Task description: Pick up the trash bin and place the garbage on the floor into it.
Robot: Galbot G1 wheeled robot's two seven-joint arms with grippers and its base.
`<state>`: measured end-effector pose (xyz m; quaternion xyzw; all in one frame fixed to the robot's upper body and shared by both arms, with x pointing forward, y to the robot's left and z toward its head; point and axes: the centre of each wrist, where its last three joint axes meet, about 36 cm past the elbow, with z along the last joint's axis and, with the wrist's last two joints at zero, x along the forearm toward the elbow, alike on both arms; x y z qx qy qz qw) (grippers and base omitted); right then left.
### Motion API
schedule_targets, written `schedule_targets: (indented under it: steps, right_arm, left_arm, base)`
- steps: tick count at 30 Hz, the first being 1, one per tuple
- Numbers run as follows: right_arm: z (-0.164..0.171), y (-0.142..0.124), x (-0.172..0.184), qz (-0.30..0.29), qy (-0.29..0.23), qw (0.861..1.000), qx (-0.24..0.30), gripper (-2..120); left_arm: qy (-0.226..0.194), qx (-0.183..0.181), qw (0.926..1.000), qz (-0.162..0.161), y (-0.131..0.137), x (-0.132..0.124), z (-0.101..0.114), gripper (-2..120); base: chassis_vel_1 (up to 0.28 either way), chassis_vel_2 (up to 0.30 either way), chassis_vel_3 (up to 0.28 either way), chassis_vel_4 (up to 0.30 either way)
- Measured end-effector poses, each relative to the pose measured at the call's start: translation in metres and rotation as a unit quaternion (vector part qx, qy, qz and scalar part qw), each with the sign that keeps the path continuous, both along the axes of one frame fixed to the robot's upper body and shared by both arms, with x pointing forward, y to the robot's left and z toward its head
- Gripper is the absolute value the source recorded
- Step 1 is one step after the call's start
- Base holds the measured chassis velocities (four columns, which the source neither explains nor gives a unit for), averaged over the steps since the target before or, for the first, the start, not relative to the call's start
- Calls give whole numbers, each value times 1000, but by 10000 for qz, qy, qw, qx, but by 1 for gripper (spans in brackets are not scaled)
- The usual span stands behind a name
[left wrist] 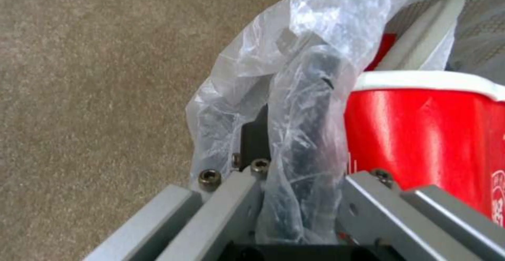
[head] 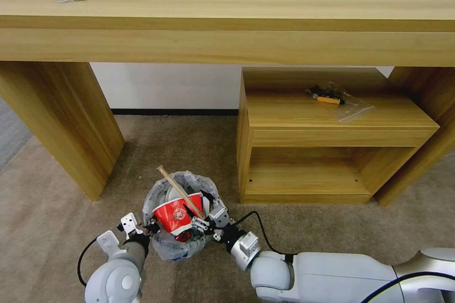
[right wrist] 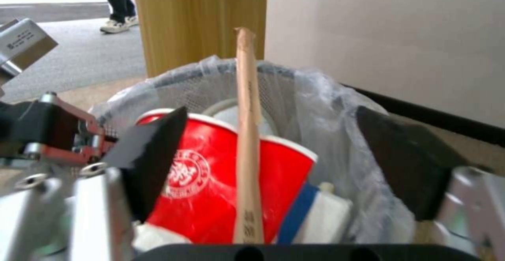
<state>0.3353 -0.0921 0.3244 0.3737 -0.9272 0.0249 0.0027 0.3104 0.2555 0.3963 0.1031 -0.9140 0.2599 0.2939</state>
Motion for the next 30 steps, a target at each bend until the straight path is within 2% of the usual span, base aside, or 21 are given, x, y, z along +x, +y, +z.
schedule_targets:
  steps: [2, 6, 24, 30]
  right_arm:
    - [1, -3, -1, -28, 11, 10000, 13, 96]
    - [4, -6, -2, -77, 10, 10000, 58, 100]
    - [10, -19, -5, -191, -1, 9998, 114, 100]
    - [17, -20, 4, -256, -109, 9995, 172, 100]
  left_arm:
    - [5, 5, 10000, 18, 2, 2, -1, 0]
    - [17, 13, 10000, 21, 4, 4, -2, 0]
    - [64, -27, 10000, 53, 4, 16, -11, 0]
    - [69, -59, 10000, 14, -1, 19, -13, 0]
  base:
    - [0, 0, 0, 0]
    - [0, 0, 0, 0]
    - [0, 0, 0, 0]
    - [0, 0, 0, 0]
